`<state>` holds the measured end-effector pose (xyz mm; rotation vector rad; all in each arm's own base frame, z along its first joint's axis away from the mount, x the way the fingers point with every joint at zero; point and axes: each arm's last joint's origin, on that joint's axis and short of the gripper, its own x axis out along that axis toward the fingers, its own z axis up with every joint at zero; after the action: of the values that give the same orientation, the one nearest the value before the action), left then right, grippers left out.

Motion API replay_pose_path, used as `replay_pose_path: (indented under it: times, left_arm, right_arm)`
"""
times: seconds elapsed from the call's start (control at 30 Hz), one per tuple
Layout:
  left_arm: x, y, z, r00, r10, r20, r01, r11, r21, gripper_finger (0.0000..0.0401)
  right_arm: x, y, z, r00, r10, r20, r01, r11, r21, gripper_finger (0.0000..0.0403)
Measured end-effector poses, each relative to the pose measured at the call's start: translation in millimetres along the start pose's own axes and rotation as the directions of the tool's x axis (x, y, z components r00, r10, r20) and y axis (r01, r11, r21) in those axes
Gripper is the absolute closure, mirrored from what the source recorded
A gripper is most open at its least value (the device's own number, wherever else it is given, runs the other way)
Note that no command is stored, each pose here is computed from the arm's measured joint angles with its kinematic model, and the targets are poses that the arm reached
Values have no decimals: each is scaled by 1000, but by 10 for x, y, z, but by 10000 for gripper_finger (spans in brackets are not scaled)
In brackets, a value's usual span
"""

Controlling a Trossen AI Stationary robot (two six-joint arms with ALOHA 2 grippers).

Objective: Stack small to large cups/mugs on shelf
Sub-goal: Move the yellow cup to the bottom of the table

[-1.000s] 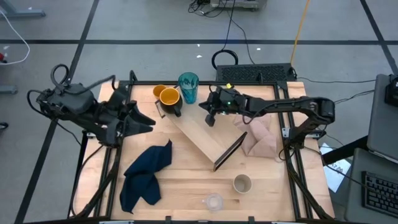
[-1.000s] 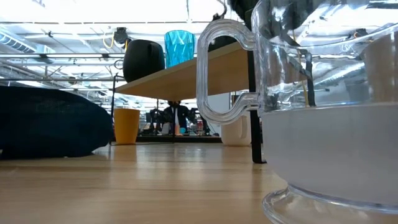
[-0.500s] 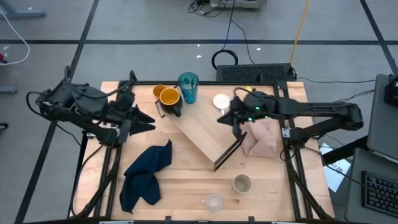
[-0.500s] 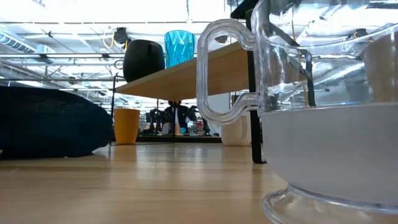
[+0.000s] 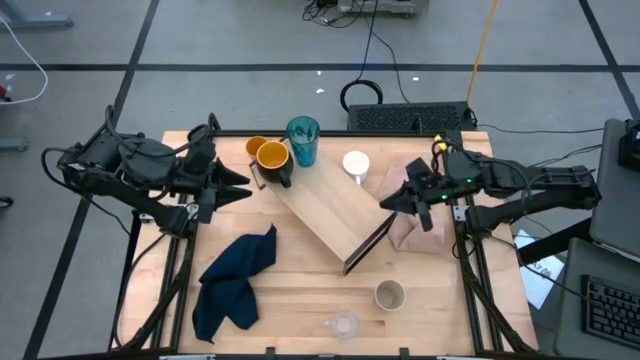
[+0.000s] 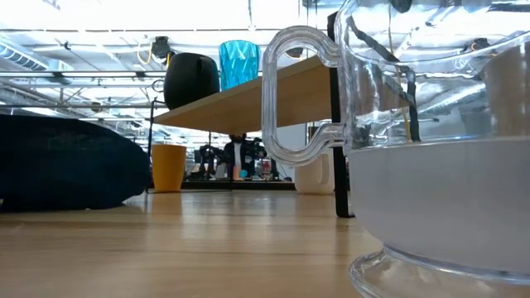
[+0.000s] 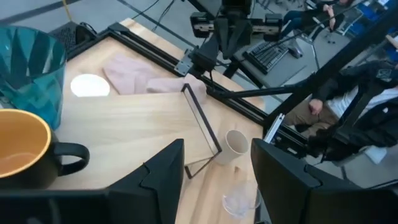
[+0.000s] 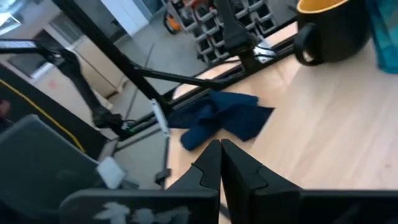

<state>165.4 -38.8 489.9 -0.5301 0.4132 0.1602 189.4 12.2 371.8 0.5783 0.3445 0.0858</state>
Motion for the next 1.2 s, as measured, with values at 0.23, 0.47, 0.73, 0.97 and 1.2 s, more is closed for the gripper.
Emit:
replay_pose_path:
  times: [0.23, 0.47, 0.73, 0.97, 1.2]
  left_arm:
    - [-1, 12, -20, 1000, 8, -22, -8, 1000, 6, 215]
    - [-2, 29, -49, 998, 16, -60, -17, 1000, -22, 215]
    - [-3, 23, -52, 998, 2, -70, -4, 1000, -27, 215]
    - [-3, 24, -52, 998, 4, -67, -5, 1000, -13, 215]
    - [-3, 25, -51, 998, 8, -65, -8, 1000, -9, 215]
  right_arm:
    - [11, 64, -145, 994, 7, -113, 5, 995, 103, 343]
    - [57, 85, -265, 976, -6, -217, 39, 988, 151, 254]
    - [53, 135, -473, 901, 49, -431, 52, 974, 220, 221]
    - [175, 288, -677, 824, 98, -558, 53, 967, 248, 228]
    - [305, 374, -992, 690, 27, -723, 161, 968, 190, 229]
